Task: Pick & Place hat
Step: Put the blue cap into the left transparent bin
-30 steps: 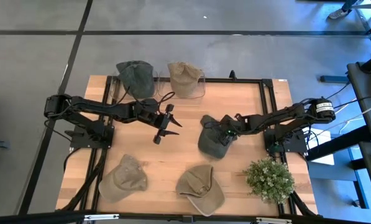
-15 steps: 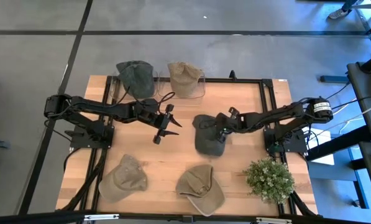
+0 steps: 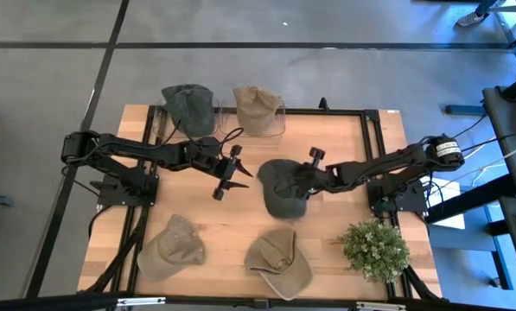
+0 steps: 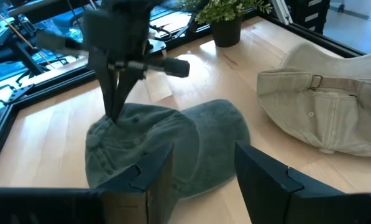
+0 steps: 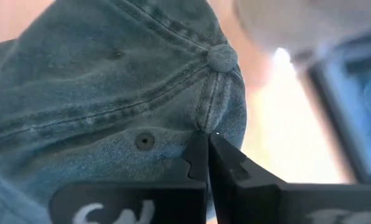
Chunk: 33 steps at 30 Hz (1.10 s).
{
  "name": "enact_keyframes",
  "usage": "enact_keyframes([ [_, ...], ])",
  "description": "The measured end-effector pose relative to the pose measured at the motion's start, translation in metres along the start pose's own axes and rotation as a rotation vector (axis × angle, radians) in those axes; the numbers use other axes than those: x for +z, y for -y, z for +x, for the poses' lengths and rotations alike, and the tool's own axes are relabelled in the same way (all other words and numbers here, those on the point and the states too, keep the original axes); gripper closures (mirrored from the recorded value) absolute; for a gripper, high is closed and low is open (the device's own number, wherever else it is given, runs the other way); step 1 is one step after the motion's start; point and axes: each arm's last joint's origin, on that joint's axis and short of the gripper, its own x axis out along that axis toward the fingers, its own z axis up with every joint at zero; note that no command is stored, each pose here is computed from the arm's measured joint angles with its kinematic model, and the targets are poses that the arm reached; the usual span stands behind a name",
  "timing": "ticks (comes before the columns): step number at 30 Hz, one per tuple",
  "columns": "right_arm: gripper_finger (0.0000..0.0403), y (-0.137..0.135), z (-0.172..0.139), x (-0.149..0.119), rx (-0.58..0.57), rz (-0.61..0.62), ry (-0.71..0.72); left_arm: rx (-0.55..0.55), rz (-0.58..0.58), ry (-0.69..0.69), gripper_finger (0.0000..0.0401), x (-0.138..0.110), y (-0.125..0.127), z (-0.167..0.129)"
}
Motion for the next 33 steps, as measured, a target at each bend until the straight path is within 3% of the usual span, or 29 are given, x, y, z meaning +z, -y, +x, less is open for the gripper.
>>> enact_keyframes([
  [5,0.0402,-0.009,-0.019,0.026,0.001,-0.142,0.096,0.0,-0.002,0.0,0.0239,0.0,0.0,0.0],
  [10,0.0402,-0.017,-0.038,0.045,0.035,-0.199,0.175,0.036,-0.042,0.03,0.0238,0.003,-0.002,0.0],
  [14,0.0402,-0.022,-0.043,0.046,0.022,-0.222,0.19,0.276,-0.248,0.097,0.024,0.013,-0.013,-0.002],
  [16,0.0402,-0.023,-0.044,0.045,0.02,-0.228,0.193,0.347,-0.29,0.104,0.0242,0.017,-0.017,-0.003],
  [23,0.0402,-0.023,-0.045,0.048,0.013,-0.261,0.219,0.165,-0.408,0.091,0.0244,0.041,-0.025,0.0],
  [28,0.0402,-0.023,-0.047,0.054,-0.002,-0.267,0.272,0.205,-0.46,-0.032,0.0246,0.049,-0.033,0.008],
  [33,0.0402,-0.023,-0.047,0.056,-0.007,-0.288,0.288,0.186,-0.511,-0.062,0.0248,0.055,-0.042,0.017],
])
